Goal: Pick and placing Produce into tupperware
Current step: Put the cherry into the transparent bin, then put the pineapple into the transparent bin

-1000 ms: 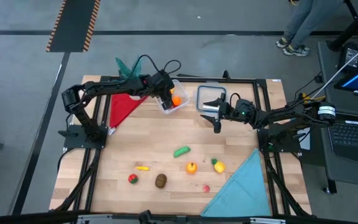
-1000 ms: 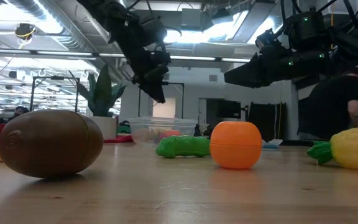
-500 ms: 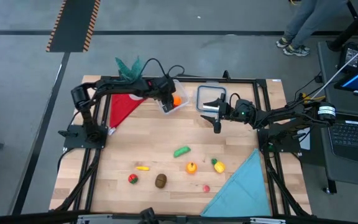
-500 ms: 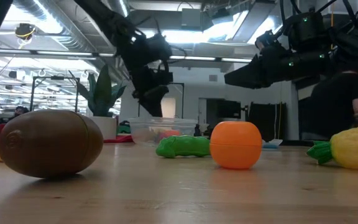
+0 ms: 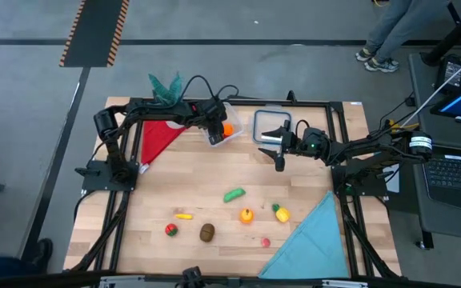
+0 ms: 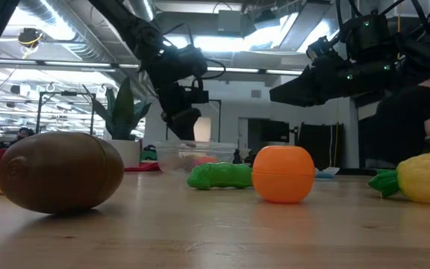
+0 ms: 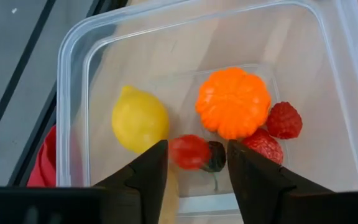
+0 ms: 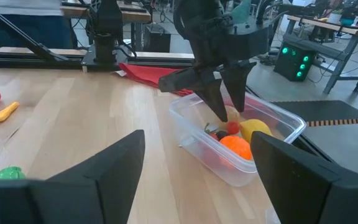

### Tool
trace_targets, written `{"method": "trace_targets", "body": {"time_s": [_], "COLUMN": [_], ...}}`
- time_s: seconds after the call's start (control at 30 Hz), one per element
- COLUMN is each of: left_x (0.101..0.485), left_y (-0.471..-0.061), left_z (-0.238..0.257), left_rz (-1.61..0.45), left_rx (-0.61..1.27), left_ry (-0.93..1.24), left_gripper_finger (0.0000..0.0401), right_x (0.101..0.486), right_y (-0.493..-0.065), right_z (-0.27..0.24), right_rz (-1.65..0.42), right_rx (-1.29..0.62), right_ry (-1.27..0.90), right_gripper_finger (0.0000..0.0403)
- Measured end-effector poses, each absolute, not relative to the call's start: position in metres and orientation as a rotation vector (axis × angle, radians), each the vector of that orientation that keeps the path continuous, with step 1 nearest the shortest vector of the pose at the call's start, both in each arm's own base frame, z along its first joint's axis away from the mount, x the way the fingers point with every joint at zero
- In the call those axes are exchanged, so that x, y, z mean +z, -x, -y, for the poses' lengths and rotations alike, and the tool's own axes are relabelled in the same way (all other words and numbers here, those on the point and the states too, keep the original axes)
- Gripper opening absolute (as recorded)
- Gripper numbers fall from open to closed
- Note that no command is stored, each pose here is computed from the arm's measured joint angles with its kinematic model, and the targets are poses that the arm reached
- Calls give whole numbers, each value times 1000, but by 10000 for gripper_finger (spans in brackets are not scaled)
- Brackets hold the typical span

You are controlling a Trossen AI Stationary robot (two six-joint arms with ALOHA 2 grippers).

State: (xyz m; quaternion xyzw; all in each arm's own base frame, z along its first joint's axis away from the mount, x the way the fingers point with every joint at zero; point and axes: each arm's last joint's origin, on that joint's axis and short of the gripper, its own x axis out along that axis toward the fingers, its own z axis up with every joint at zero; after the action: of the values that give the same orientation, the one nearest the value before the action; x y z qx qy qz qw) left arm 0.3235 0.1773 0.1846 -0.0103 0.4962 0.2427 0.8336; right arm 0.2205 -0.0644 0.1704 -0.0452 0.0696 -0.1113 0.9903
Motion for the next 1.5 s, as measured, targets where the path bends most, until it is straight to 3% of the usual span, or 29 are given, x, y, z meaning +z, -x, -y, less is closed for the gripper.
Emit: {"method": "trace_targets", "body": {"time_s": [0.23,0.4,0.63,0.83,1.0,1.27,1.5], "left_x": [187,212,246,243,243,218,195], "left_y": [-323,-319,-320,-309,-292,-258,-238], "left_z": [-177,-168,-139,-109,-79,-40,-27], "left_rz": [-1049,-981,-750,-551,-326,-83,-28], "left_rx": [510,501,363,274,233,149,116], "left_ry": [14,-24,-99,-152,-201,-209,-217], "left_gripper_finger": [174,168,164,170,165,154,145], "right_x": [170,171,176,184,186,188,188], "right_y": [-221,-221,-220,-218,-216,-214,-213], "right_z": [64,64,69,68,63,61,58], "right_rz": [-140,-144,-104,-51,-47,-47,-45], "right_rx": [-223,-220,-248,-239,-113,-39,46], "right_ry": [93,145,226,221,182,177,179], "right_gripper_finger": [294,294,294,294,294,294,294]}}
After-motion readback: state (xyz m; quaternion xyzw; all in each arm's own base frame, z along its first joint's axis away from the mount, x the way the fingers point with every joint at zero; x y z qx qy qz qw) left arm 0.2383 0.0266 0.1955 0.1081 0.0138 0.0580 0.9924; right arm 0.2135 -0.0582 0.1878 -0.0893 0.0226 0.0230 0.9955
